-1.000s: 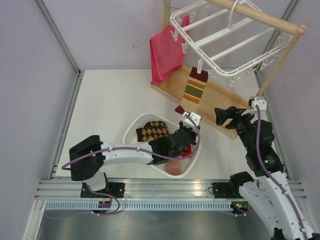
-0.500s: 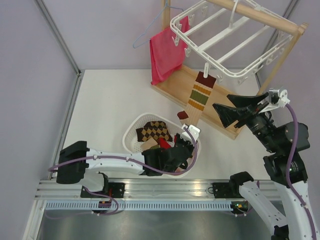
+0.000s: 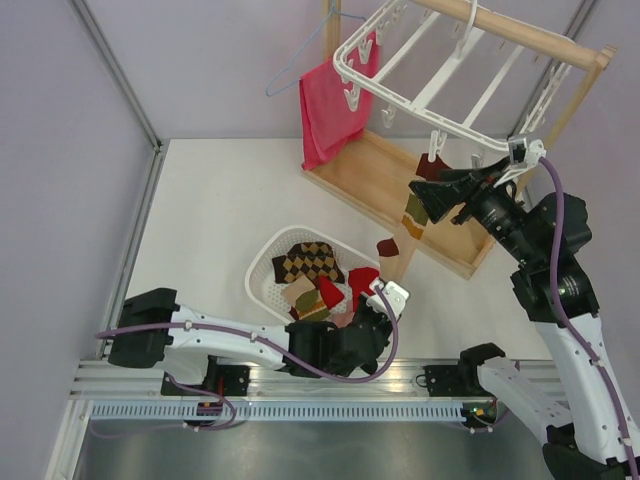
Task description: Remove the socks clipped to the hanger
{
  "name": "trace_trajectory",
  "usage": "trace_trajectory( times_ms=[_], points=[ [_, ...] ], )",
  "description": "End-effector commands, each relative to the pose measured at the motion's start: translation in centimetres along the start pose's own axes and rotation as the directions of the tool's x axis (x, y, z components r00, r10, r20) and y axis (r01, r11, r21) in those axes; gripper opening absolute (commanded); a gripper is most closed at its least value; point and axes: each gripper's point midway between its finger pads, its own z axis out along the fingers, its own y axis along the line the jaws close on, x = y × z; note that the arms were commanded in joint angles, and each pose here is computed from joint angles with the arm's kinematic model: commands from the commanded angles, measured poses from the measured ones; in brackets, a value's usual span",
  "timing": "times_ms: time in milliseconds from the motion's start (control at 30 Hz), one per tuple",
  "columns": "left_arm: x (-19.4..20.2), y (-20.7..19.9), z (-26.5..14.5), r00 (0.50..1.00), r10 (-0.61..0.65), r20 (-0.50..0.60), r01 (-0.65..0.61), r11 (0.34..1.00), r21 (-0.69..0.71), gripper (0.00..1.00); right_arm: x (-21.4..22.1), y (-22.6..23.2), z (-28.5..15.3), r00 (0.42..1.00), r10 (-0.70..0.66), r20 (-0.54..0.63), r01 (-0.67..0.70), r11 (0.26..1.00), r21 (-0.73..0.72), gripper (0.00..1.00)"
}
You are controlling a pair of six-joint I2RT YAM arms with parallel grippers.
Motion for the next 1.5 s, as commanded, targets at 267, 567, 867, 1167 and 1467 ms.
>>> trace_trajectory(
  times_ms=[267, 567, 867, 1167, 1467],
  points=[
    [-2.0, -0.5, -1.4, 0.998, -0.061, 0.024, 0.061, 0.998, 0.009, 0.02, -4.3, -0.8, 0.2, 0.995, -0.065, 0.081, 0.056, 0.993, 0.108, 0.84],
    [-2.5, -0.7, -1.6, 0.997, -0.074, 0.03, 0.074, 0.997, 0.02, 0.02, -2.4, -5.5, 1.9, 0.997, -0.066, 0.029, 0.055, 0.958, 0.282, 0.83],
    [-2.8, -1.7, -1.6, 0.998, -0.06, 0.03, 0.059, 0.997, 0.041, 0.02, -3.6, -6.8, 2.3, 0.993, -0.102, 0.058, 0.076, 0.935, 0.347, 0.82],
    [-2.5, -2.8, -2.0, 0.998, -0.047, 0.028, 0.046, 0.997, 0.058, 0.02, -4.7, -8.0, 2.6, 0.989, -0.126, 0.08, 0.082, 0.908, 0.41, 0.82],
    [-2.2, -3.2, -2.3, 0.999, -0.041, 0.026, 0.04, 0.997, 0.065, 0.02, -5.9, -8.6, 3.7, 0.985, -0.147, 0.094, 0.093, 0.897, 0.431, 0.81]
  ],
)
